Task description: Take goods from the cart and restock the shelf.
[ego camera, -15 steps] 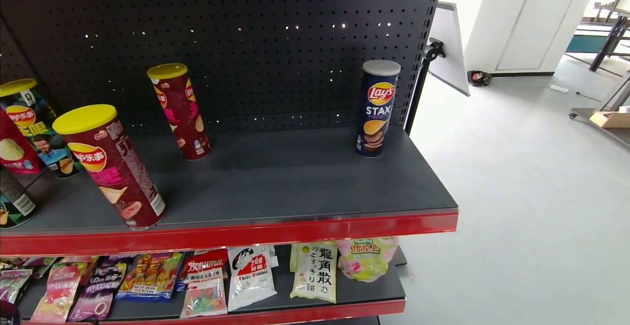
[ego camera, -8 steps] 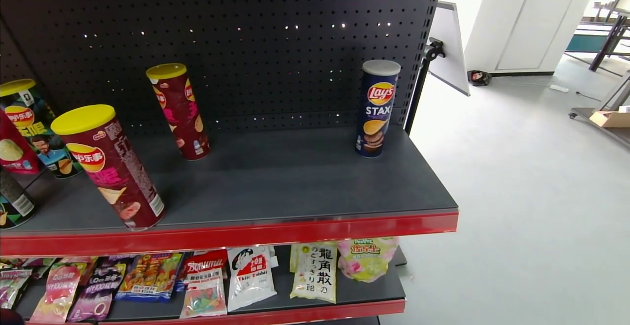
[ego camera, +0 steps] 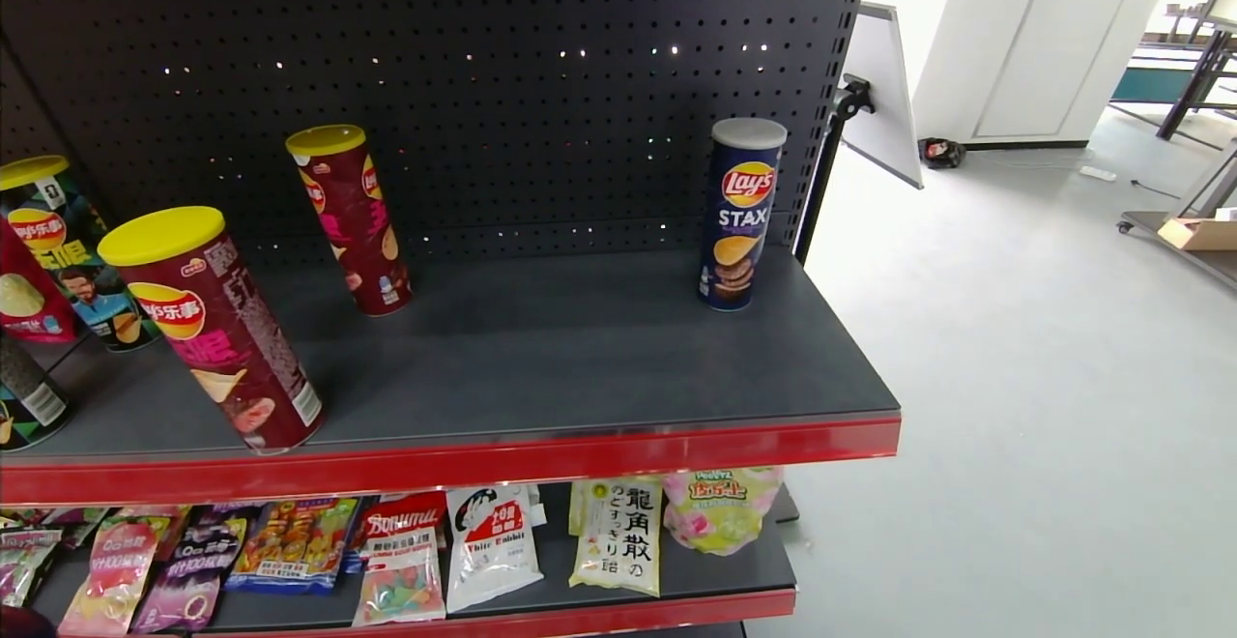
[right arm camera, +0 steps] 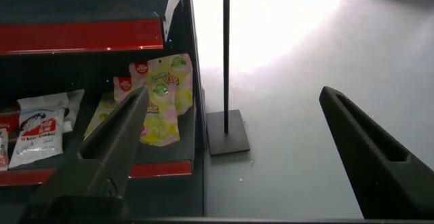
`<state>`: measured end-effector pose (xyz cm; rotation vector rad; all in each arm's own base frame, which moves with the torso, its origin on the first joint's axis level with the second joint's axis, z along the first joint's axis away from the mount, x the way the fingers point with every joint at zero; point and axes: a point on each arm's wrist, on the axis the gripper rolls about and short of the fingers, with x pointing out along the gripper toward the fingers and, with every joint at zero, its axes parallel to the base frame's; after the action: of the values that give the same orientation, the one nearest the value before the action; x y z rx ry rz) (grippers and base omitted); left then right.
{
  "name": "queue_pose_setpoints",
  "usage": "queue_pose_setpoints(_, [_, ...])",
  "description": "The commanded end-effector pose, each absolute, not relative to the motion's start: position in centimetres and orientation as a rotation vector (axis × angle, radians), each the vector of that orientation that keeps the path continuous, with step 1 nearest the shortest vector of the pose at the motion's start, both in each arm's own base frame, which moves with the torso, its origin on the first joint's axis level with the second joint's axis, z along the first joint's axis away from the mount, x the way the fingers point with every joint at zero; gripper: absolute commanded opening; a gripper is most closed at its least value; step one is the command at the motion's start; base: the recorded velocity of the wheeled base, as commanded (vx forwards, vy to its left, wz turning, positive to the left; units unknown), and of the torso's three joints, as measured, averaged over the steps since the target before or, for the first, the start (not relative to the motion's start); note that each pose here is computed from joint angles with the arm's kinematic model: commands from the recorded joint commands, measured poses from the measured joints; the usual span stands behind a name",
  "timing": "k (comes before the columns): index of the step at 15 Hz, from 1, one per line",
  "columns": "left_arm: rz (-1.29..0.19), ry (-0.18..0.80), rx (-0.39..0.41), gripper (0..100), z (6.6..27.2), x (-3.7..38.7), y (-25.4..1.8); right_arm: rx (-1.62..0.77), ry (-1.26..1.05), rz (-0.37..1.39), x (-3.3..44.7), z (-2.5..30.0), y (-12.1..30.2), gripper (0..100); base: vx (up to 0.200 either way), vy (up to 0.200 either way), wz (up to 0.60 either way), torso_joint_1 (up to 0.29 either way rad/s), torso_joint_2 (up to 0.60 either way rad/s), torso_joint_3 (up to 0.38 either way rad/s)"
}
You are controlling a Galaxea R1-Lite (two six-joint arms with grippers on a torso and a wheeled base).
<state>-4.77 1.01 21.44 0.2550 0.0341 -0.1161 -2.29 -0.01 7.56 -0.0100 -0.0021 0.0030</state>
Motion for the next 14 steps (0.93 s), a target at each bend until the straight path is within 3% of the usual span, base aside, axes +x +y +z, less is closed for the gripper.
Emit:
queue_pose_setpoints(1, [-0.173,0.001,0.226,0,21.4,-5.4,1.1,-0.012,-0.002,0.005,-2.3,7.6,0.0,100,0.0,0.0,0.0,0.0,0.0,0.0])
queue_pose_setpoints(4, [-0.24,0.026,0.107,0,21.3,-5.1,1.0,-0.011,0.003,0.005,-2.3,7.6,0.0,100,0.0,0.0,0.0,0.0,0.0,0.0])
queue_pose_setpoints(7, [-0.241,0.061,0.109,0,19.6,-4.7,0.9,-0.026,0.04,0.004,-2.0,7.8,0.0,100,0.0,0.0,0.0,0.0,0.0,0.0])
queue_pose_setpoints(9, [-0.243,0.075,0.107,0,20.0,-4.3,0.8,-0.042,0.046,0.007,-1.9,8.0,0.0,100,0.0,0.0,0.0,0.0,0.0,0.0])
queue_pose_setpoints(11, [-0.248,0.096,0.097,0,20.6,-3.7,0.7,-0.007,0.043,0.058,-0.7,14.8,0.1,100,0.0,0.0,0.0,0.0,0.0,0.0])
queue_pose_setpoints(12, [-0.254,0.111,0.086,0,20.8,-3.2,0.6,0.17,0.039,0.063,3.0,22.7,0.2,100,0.0,0.0,0.0,0.0,0.0,0.0])
queue_pose_setpoints(13, [-0.27,0.128,0.086,0,20.9,-2.8,0.4,0.217,0.086,0.127,7.6,26.7,0.6,100,0.0,0.0,0.0,0.0,0.0,0.0])
queue_pose_setpoints(14, [-0.275,0.135,0.086,0,21.0,-2.6,0.4,0.196,0.125,0.159,9.3,26.7,0.9,100,0.0,0.0,0.0,0.0,0.0,0.0])
